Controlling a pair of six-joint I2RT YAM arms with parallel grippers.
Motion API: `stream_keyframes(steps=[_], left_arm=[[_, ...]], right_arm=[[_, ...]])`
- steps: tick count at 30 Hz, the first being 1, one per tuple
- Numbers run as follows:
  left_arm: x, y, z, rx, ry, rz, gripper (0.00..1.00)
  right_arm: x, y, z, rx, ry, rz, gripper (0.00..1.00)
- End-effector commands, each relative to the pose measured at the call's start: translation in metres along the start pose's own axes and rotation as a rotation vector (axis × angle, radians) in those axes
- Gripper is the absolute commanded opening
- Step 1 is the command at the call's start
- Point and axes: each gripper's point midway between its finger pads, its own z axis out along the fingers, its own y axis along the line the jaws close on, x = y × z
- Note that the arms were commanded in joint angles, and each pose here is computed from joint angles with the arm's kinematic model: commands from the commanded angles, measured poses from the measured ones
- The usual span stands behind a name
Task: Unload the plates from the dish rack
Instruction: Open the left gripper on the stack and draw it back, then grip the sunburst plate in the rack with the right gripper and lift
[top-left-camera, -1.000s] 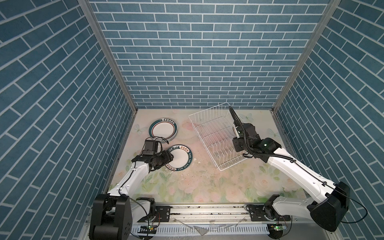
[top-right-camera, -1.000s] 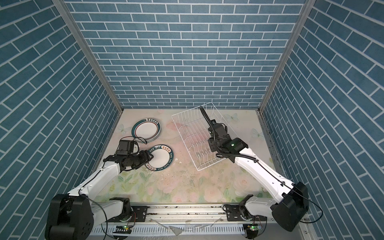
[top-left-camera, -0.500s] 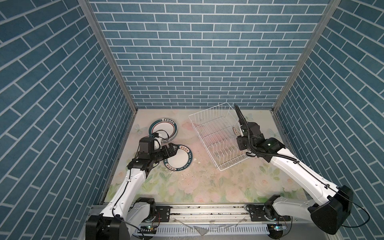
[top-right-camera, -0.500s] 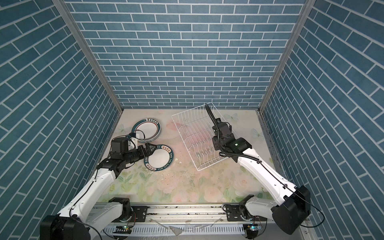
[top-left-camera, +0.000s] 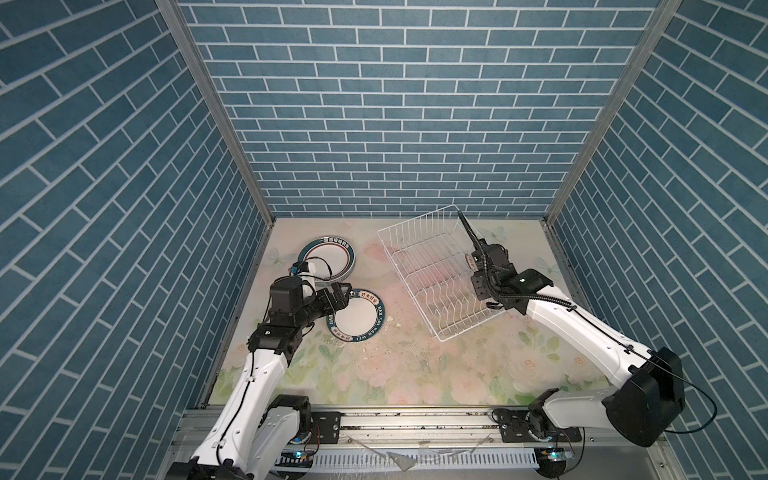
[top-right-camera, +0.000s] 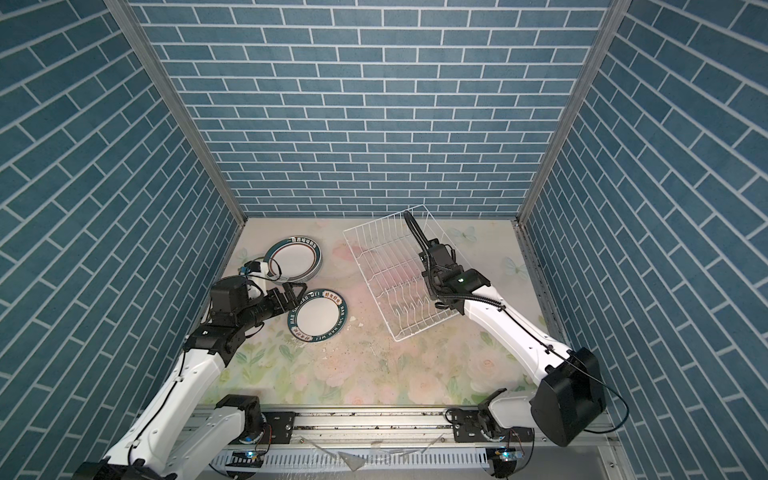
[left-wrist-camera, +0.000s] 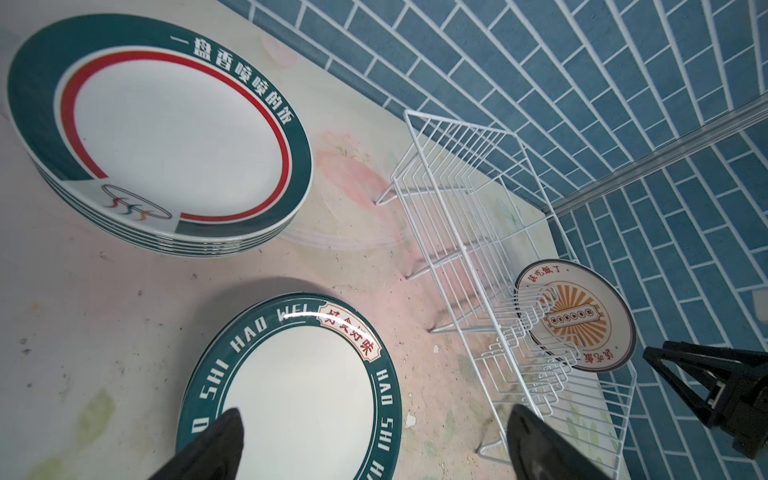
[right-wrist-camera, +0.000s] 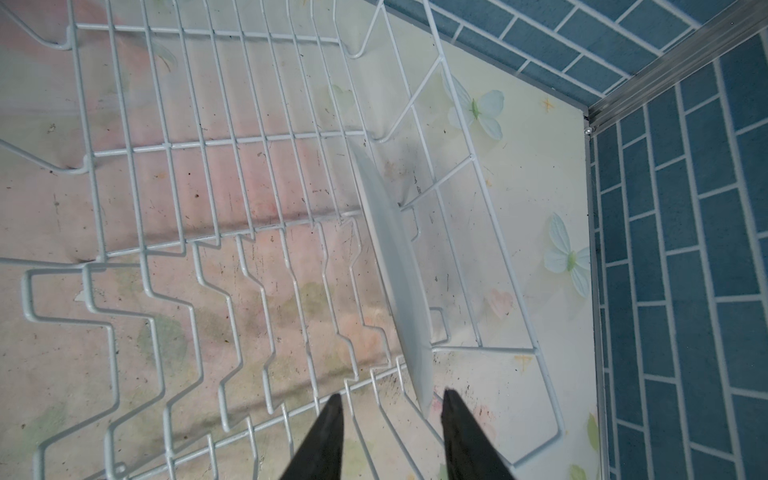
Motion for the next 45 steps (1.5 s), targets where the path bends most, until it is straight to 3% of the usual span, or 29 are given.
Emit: stream_keyframes(steps=[1,13,26,45], left_arm=[[-0.001,0.009,-0.003,-0.045,-0.038,0.011,0.99],[0.0,0.017,-0.004,-0.068,-0.067,-0.016,0.99],[0.004,0.027,0.003,-0.086,-0.093,-0.035,0.99],[0.007,0.032,0.006,-0.102,-0.076,-0.045,0.99]], right_arm=[[-0.008,-0.005,0.002,0.026,0.006,-0.033,0.41],[-0.006,-0.011,0.036,0.096,0.048,-0.077,0.39],[-0.004,-0.004,0.057,0.099,-0.001,-0.136,0.33],[0.005,0.001,0.065,0.077,-0.026,-0.143,0.0]])
